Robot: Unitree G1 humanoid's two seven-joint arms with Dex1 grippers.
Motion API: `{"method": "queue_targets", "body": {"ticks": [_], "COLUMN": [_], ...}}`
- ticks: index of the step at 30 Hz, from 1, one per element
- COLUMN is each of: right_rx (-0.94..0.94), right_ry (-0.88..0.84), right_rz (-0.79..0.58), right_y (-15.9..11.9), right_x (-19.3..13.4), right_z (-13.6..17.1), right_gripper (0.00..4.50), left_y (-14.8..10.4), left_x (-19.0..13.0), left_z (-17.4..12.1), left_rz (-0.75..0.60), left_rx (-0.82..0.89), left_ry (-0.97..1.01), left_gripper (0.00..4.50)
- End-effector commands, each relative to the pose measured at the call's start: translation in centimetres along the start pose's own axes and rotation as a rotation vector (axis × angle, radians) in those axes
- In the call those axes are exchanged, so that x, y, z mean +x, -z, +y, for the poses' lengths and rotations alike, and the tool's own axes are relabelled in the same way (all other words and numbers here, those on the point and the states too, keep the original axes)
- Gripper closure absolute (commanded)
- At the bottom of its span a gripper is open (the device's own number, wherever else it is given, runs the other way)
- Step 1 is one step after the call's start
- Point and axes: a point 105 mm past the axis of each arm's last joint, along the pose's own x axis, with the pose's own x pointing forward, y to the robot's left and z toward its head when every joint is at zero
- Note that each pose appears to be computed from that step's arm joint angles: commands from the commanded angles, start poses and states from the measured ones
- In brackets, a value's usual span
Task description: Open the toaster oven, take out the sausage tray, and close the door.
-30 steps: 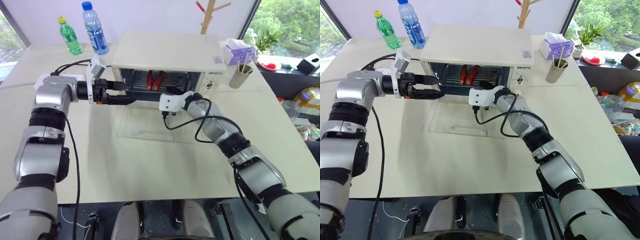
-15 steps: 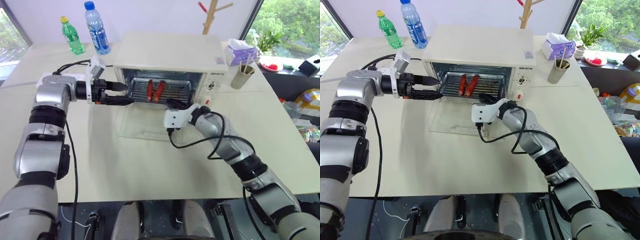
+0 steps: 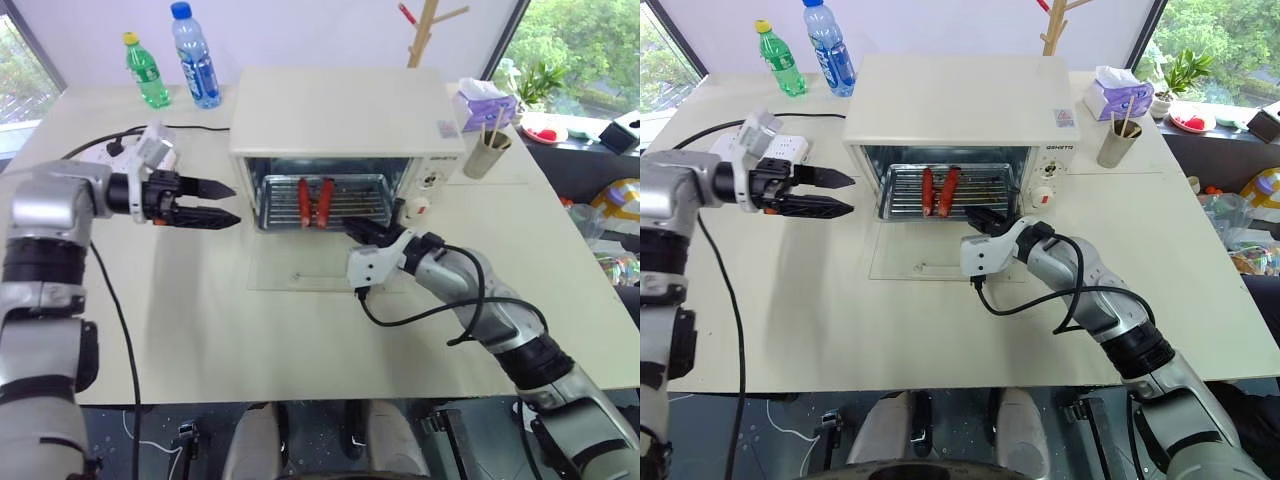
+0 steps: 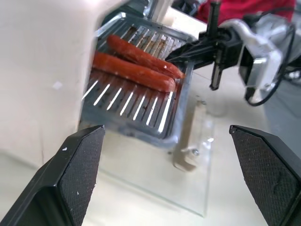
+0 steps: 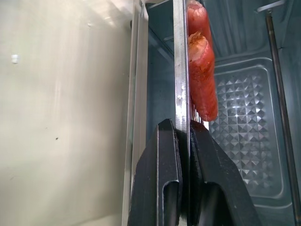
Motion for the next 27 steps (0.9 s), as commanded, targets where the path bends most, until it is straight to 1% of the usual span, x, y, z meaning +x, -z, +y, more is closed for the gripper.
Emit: {"method": "queue_targets", "body": {"ticks": [1, 2, 4, 7, 10, 14, 21, 27], "right_rx": [-0.048, -0.044, -0.039, -0.04, -0.051, -0.062, -0.065, -0.072], "right_ry": [0.066, 0.061, 0.062, 0.063, 0.07, 0.076, 0.08, 0.083], "right_rz": [-0.031, -0.031, -0.033, -0.038, -0.045, -0.054, -0.059, -0.054], "right_y": [-0.4, -0.3, -0.2, -0.1, -0.1, -0.2, -0.4, -0.5], "right_x": [-1.4, -1.5, -1.5, -0.8, -0.1, 0.5, 0.3, -0.5], "right_z": [-1.9, -1.8, -1.8, -2.1, -2.6, -3.0, -2.9, -2.7], "right_gripper": [4.44, 4.44, 4.44, 4.44, 4.44, 4.44, 4.44, 4.44], "left_y": [-0.2, -0.1, -0.6, -1.9, -2.7, -3.3, -5.2, -5.3], "left_x": [-1.3, -1.5, -1.4, -0.2, 1.0, 2.8, 3.3, 3.2], "left_z": [-1.1, -1.0, -0.7, -0.9, -1.9, -1.7, 1.2, 2.3], "left_rz": [-0.008, -0.007, -0.042, -0.096, -0.103, -0.107, -0.176, -0.175], "left_rx": [0.007, 0.01, 0.005, -0.019, -0.006, 0.047, 0.072, 0.081], "left_ry": [-0.01, -0.024, -0.05, -0.011, 0.064, 0.072, -0.041, -0.066], "left_gripper": [0.0, 0.0, 0.0, 0.0, 0.0, 0.0, 0.0, 0.0]}}
